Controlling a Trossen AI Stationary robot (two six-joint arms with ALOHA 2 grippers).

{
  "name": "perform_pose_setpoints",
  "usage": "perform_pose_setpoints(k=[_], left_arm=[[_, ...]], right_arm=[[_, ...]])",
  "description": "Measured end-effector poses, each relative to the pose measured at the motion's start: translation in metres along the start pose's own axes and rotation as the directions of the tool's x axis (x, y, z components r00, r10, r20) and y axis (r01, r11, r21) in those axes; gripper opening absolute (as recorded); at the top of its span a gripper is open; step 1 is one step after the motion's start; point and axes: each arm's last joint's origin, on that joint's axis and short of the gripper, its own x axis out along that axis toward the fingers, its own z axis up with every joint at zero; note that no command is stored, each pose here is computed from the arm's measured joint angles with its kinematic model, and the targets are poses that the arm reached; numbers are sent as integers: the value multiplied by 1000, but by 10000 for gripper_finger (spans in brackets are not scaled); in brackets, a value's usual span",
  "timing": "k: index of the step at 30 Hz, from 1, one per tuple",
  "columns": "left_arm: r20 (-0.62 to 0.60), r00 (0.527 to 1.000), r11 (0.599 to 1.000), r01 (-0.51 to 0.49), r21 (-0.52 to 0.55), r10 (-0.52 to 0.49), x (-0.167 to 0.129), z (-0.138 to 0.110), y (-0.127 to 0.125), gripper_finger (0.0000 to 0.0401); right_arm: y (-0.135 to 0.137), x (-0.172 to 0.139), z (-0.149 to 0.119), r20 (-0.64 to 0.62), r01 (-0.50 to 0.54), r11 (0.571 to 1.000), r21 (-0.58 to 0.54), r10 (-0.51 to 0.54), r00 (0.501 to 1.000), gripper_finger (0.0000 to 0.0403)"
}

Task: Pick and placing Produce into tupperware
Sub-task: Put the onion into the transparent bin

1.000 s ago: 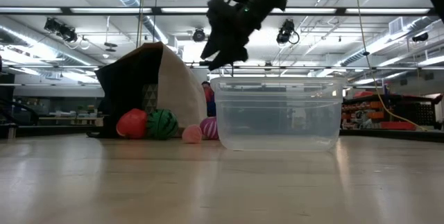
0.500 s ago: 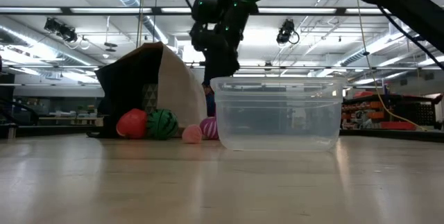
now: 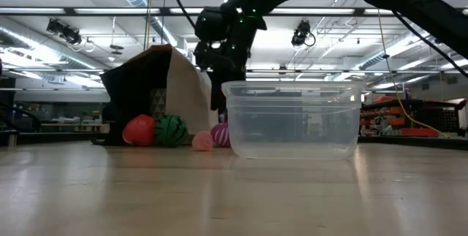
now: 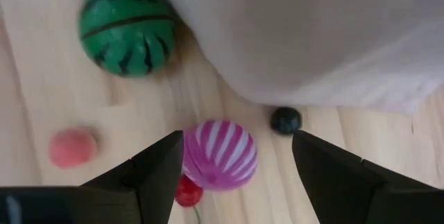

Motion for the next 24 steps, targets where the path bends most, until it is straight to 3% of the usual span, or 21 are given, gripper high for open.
perform_pose_setpoints(k=[11,24], left_arm=[[0,1000,1000,0,1,0,0,0,0,153],[0,1000,1000,0,-1,0,0,0,0,142]], right_arm=[[7,18,-13,-73,-14,995,-99,7,997,274],[16,23,-11,-31,-15,971,-241,8,999,275]])
